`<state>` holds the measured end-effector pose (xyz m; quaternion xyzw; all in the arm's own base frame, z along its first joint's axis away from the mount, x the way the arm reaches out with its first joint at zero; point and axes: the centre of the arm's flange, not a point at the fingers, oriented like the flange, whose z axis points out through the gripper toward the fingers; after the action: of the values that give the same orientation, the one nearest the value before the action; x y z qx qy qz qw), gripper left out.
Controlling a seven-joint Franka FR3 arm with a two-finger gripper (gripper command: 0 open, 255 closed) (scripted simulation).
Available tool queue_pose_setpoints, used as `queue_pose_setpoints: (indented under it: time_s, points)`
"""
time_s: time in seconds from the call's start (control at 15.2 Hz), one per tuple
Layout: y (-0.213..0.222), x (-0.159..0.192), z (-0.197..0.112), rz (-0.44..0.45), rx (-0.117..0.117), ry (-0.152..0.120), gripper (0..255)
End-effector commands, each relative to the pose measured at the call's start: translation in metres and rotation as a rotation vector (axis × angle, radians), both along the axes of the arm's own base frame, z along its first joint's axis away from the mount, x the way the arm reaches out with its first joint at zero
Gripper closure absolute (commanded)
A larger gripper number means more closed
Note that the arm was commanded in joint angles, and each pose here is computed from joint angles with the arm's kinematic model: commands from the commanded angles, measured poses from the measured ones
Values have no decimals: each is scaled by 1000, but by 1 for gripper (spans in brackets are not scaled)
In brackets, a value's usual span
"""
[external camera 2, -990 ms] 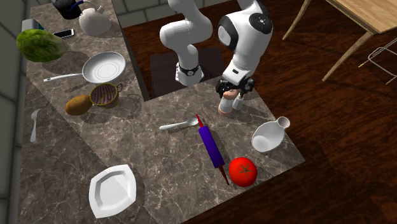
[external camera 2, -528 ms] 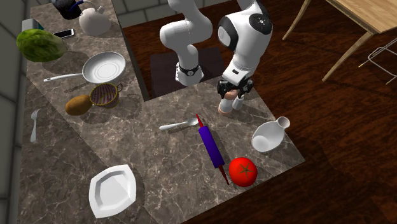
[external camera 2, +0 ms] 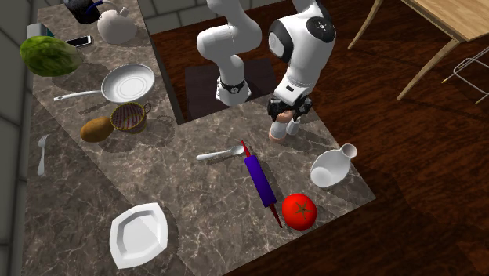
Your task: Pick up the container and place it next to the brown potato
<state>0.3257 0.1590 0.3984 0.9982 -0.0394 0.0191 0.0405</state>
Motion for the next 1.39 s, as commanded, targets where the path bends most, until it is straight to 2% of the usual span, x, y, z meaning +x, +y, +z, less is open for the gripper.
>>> queue_pose_setpoints:
  time_s: [0.0,1.32]
  points:
    - [0,0,0,0,0,0,255]
    - [0,0,105,0,0,0,255]
